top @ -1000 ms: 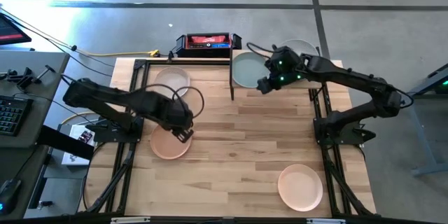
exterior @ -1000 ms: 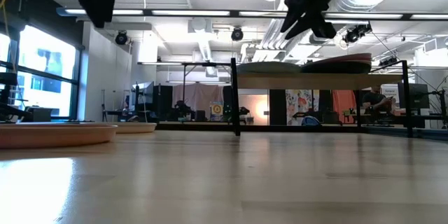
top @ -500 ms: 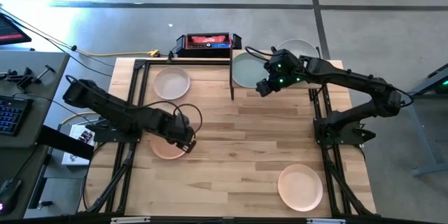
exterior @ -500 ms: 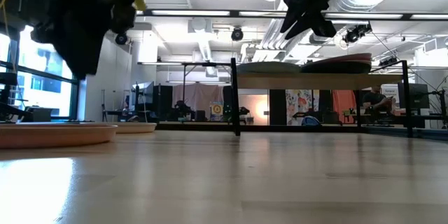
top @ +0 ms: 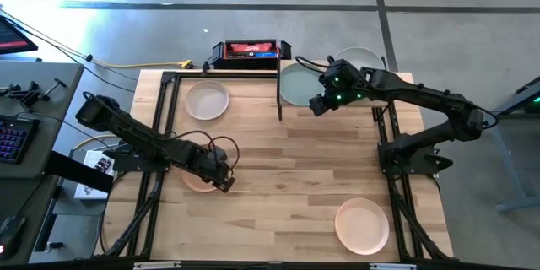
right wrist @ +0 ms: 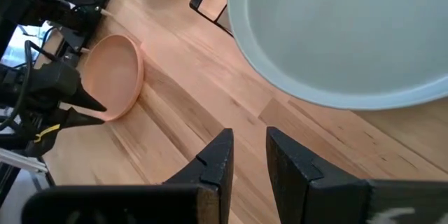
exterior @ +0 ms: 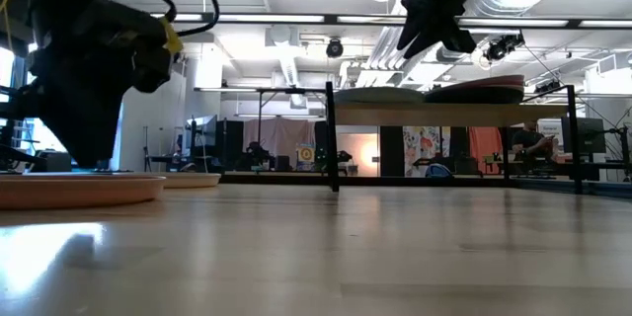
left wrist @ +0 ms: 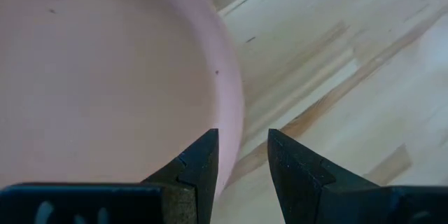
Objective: Place and stack plates onto a shelf
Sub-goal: Stack the brown plate on top of the light blue plate on the shelf
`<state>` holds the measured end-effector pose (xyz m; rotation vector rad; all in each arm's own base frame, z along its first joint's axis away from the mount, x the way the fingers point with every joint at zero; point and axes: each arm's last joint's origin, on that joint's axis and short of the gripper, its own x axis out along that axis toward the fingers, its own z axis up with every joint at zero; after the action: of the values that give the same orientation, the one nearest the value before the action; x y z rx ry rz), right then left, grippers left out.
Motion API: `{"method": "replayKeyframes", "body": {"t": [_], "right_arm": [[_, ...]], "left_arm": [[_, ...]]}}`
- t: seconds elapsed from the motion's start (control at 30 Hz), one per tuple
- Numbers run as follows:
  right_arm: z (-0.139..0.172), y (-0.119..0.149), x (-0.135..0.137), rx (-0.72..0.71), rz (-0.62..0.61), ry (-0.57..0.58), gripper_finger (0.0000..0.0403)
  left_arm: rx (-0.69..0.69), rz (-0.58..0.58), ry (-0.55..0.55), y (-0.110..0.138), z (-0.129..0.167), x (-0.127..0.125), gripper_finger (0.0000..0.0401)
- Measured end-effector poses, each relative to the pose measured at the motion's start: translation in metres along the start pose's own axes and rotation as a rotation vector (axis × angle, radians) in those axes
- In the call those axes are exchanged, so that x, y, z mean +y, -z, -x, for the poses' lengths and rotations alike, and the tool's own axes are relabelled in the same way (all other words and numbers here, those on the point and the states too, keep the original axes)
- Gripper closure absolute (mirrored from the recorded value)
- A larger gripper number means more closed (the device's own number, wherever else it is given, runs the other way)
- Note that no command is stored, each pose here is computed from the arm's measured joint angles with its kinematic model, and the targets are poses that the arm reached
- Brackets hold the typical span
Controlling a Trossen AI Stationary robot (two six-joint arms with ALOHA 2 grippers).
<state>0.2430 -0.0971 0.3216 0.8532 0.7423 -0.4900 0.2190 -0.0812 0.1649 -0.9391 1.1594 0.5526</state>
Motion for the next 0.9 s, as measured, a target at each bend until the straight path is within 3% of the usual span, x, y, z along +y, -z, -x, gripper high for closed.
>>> {"method": "replayKeyframes", "body": {"t": [0.77,0.9], "right_arm": [[0.0,0.001,-0.001,0.009,-0.024,0.011,0.0336],[0.0,0.001,-0.001,0.009,-0.024,0.011,0.0336]], "left_arm": [[0.042,-0.015,-0.069,0.017,-0.031,0.0,0.0291],[0.047,-0.051,-0.069,0.016,-0.03,-0.001,0.031]]}}
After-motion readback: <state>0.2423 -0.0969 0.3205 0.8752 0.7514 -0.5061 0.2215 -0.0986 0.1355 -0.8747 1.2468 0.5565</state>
